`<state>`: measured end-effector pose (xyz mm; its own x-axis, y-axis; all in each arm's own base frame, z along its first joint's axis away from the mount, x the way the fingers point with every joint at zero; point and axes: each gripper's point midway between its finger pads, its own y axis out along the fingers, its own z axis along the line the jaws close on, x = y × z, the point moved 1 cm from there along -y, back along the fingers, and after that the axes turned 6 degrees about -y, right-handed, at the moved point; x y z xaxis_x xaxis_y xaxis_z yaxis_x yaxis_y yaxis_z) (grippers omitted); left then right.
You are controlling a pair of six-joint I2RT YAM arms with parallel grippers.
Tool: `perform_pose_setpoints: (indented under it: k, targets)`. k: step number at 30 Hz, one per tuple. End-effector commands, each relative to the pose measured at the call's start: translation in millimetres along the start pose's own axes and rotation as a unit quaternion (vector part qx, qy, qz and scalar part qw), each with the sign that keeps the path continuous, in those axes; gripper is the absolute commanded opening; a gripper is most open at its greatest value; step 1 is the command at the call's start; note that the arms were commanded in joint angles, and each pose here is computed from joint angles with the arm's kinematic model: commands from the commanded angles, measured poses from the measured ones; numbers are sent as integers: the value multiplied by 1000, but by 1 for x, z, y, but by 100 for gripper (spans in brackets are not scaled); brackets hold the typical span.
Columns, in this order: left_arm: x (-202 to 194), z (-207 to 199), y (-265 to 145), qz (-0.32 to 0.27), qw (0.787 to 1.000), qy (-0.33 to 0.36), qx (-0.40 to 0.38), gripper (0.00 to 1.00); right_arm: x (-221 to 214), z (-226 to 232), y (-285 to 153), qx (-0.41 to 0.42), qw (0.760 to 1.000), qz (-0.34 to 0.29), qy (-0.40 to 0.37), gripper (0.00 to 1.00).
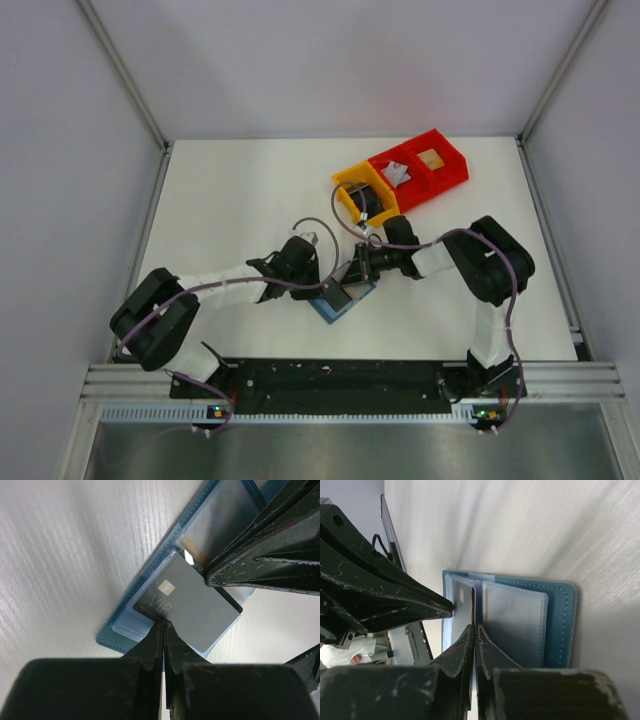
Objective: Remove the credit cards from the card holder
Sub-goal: Remove the credit card from the card holder.
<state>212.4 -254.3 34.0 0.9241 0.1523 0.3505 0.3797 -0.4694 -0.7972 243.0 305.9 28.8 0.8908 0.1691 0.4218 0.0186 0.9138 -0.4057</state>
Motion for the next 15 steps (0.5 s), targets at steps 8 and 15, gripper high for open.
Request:
perform_pose_setpoints:
  k: [8,15]
  targets:
    - [-23,30,-1,44,997,26,66,0,25,-3,-4,-32,999,-30,-26,0]
    - [-26,32,1,50,996,30,71,0,26,-7,-7,-45,998,-35,-24,0]
